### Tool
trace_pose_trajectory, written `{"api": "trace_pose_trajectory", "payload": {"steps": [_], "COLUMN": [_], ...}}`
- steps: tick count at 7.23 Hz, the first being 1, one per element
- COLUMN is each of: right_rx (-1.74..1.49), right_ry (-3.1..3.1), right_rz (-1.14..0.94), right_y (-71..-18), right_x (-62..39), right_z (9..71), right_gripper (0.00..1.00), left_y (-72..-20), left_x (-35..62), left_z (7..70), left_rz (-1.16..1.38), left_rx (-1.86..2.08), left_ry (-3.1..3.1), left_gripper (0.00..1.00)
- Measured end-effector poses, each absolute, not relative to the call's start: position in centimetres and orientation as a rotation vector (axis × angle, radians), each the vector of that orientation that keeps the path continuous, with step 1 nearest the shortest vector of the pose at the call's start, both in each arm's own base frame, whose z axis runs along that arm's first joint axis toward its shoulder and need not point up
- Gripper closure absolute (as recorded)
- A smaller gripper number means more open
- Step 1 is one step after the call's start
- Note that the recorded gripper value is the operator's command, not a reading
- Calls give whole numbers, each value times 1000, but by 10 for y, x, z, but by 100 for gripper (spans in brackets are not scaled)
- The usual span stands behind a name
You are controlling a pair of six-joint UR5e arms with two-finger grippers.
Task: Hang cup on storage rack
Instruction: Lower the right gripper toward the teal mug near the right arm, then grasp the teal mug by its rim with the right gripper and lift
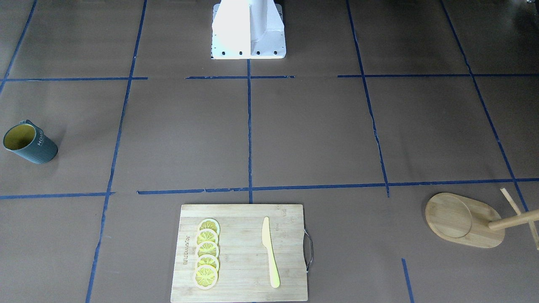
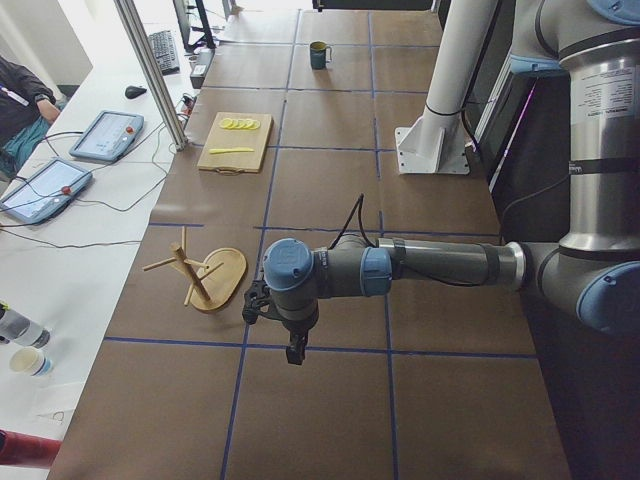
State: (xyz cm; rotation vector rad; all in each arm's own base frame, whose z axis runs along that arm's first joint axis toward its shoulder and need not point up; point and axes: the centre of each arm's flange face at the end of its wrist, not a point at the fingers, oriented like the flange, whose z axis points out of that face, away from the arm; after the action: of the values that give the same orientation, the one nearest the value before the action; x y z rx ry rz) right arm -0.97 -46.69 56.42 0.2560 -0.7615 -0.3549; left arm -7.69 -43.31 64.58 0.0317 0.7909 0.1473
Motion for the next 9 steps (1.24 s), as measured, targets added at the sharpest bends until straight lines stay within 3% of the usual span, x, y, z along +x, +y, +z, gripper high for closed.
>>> {"api": "trace_pose_trajectory", "payload": {"steps": [3,9], "right_rx": [294,208], "right_ry": [-780,-767], "right_rz": [-557,-594], "right_y": [-484,-494], "right_x": [-100,-137], "right_z": [542,604], "right_gripper": [0,0], "left_y": [-433,-432], "left_x": [-77,-76], "left_z": [646,646], "left_rz": [147,148], "left_rx": [31,32], "left_ry": [792,792], "left_gripper": [0,0]}}
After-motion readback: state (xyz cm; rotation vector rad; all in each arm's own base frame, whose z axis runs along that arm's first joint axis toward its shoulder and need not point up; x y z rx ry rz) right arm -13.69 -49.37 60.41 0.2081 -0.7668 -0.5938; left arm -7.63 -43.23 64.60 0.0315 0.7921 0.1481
